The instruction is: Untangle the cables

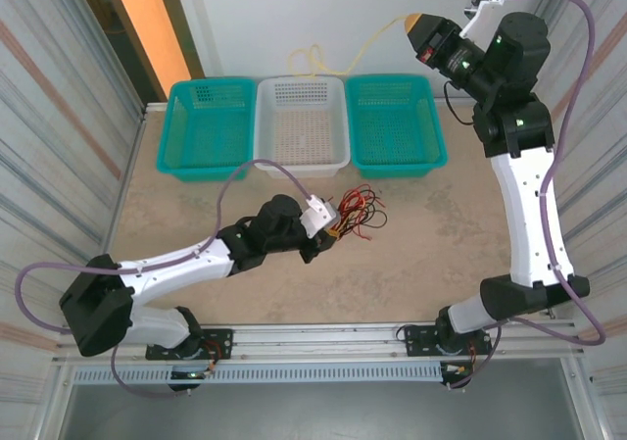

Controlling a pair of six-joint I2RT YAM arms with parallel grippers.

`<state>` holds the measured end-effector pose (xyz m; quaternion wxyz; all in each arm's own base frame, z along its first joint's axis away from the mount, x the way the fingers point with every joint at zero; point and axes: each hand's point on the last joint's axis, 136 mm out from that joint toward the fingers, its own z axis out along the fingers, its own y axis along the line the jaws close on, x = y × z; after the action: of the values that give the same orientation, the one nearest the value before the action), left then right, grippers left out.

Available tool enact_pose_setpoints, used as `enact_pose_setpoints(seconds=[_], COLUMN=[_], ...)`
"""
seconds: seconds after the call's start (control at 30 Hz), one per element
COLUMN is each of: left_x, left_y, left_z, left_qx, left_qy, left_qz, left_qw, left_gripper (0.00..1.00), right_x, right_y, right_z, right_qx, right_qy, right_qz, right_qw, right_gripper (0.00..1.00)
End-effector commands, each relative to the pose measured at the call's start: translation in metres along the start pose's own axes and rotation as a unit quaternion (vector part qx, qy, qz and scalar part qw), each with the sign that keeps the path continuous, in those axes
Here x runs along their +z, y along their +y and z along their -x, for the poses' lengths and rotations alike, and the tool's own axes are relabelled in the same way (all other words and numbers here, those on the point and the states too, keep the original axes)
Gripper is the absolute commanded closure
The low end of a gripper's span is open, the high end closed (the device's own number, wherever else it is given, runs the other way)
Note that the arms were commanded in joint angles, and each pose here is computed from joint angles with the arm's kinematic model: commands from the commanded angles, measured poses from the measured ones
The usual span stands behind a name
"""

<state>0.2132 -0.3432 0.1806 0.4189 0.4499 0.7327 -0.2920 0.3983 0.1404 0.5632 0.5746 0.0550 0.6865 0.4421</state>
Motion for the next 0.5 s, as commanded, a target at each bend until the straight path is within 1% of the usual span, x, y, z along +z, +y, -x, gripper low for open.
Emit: enact_pose_setpoints(seconds=[0.0,0.1,0.13,0.2,0.27,0.33,0.47], left_x=[-0.022,-0.034,-0.038,-0.044,-0.05,-0.057,-0.065], left_y=[0.006,0.02,0.025,0.032,0.042,0.051,0.056], left_z=[0.038,0.043,0.044,0.042,0.036,0.025,-0.004], left_qx=[0.005,-0.034,-0.041,-0.048,-0.057,-0.07,-0.088], left_qy=[-0.062,-0.077,-0.08,-0.074,-0.059,-0.033,0.026], left_qz=[0.009,0.013,0.018,0.031,0.054,0.076,0.1], left_qw=[0.998,0.996,0.996,0.996,0.995,0.994,0.991], left_gripper=[1.0,1.0,1.0,1.0,1.0,1.0,1.0], right_x=[0.001,-0.006,-0.009,-0.021,-0.037,-0.055,-0.09], right_y=[-0.018,-0.04,-0.05,-0.058,-0.064,-0.068,-0.069], right_z=[-0.007,-0.015,-0.021,-0.025,-0.028,-0.03,-0.031], right_qx=[0.018,0.02,0.022,0.017,0.015,0.013,-0.005], right_qy=[0.006,0.007,0.01,0.006,-0.001,-0.011,-0.029], right_qz=[-0.022,-0.054,-0.067,-0.083,-0.097,-0.108,-0.136], right_qw=[1.0,0.998,0.997,0.996,0.995,0.994,0.99], right_gripper=[1.0,1.0,1.0,1.0,1.0,1.0,1.0])
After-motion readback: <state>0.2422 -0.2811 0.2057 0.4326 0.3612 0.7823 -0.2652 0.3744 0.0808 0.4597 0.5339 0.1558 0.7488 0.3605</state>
